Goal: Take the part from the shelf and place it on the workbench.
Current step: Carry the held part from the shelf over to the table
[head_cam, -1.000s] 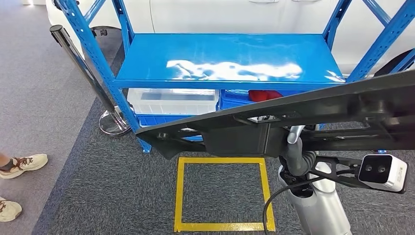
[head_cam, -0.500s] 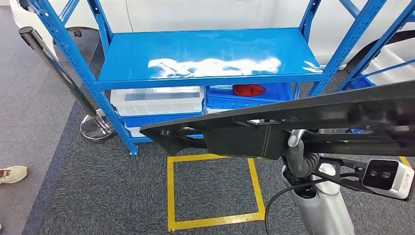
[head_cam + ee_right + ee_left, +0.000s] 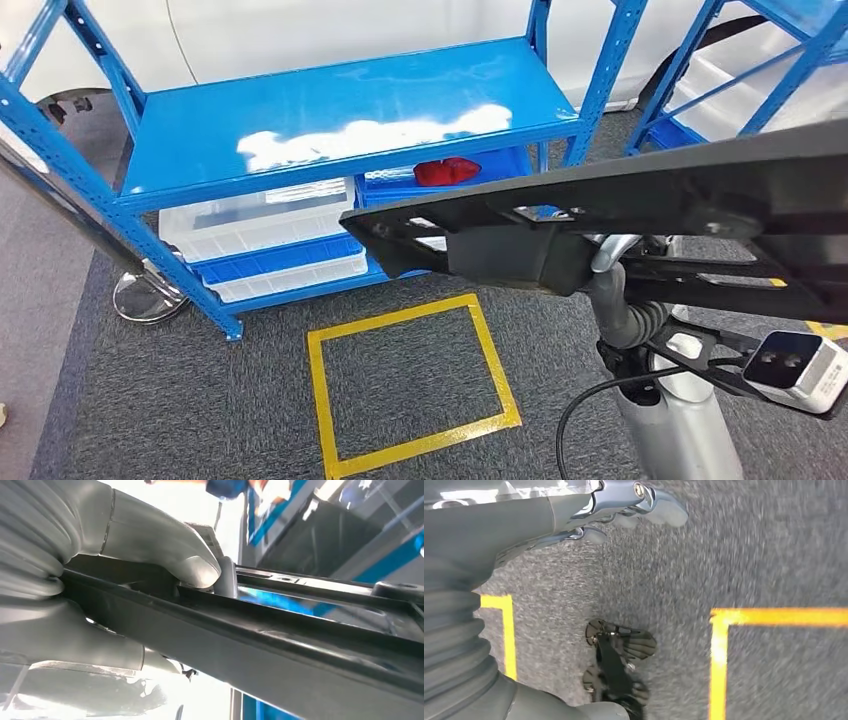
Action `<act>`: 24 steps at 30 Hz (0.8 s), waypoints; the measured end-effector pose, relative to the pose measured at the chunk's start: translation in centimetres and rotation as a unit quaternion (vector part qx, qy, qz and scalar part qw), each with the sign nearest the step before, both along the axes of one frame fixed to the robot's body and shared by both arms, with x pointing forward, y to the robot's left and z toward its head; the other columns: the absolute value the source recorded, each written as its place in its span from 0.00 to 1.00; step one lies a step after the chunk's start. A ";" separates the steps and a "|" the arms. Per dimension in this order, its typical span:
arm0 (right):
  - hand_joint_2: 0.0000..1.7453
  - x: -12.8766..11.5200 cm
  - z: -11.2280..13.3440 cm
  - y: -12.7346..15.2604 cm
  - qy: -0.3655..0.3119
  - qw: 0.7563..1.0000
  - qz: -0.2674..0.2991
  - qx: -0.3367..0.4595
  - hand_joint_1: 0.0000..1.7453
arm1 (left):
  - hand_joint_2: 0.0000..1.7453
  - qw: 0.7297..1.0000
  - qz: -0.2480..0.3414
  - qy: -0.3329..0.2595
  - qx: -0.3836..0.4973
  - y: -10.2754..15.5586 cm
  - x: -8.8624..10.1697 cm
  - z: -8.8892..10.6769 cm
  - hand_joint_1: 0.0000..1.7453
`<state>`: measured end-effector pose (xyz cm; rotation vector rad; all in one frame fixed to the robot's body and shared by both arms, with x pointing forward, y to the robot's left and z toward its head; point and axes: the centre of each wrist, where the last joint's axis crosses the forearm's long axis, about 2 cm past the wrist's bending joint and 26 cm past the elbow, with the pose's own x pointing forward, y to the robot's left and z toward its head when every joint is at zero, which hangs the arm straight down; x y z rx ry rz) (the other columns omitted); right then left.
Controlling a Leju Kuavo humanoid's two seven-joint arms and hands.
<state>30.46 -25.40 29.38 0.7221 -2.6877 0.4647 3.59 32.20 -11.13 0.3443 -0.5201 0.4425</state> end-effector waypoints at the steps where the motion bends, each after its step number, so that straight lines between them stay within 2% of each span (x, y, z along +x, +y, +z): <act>1: 1.00 0.0 -0.1 -0.2 0.002 1.000 -0.004 0.004 1.00 | 1.00 1.000 -0.001 0.005 0.000 0.0 -0.1 0.0 0.00; 7: 1.00 -0.8 -1.1 -1.6 0.028 0.999 -0.021 0.019 1.00 | 1.00 1.000 0.000 0.027 -0.001 0.1 -0.3 0.0 0.00; 11: 1.00 -2.2 -2.3 -1.4 0.035 0.999 -0.007 0.007 1.00 | 1.00 1.000 -0.005 0.031 -0.002 0.2 -0.3 0.0 0.00; 15: 1.00 -3.1 -3.5 0.0 0.047 0.999 0.015 -0.016 1.00 | 1.00 1.000 -0.012 0.024 -0.006 0.0 0.1 0.0 0.00; 21: 1.00 -3.1 -5.3 3.2 0.078 0.994 0.056 -0.048 1.00 | 1.00 1.000 -0.023 0.017 -0.007 0.0 0.2 0.0 0.00; 24: 1.00 -3.1 -5.5 4.3 0.080 0.992 0.076 -0.054 1.00 | 1.00 1.000 -0.026 0.015 -0.007 -0.1 0.4 0.0 0.00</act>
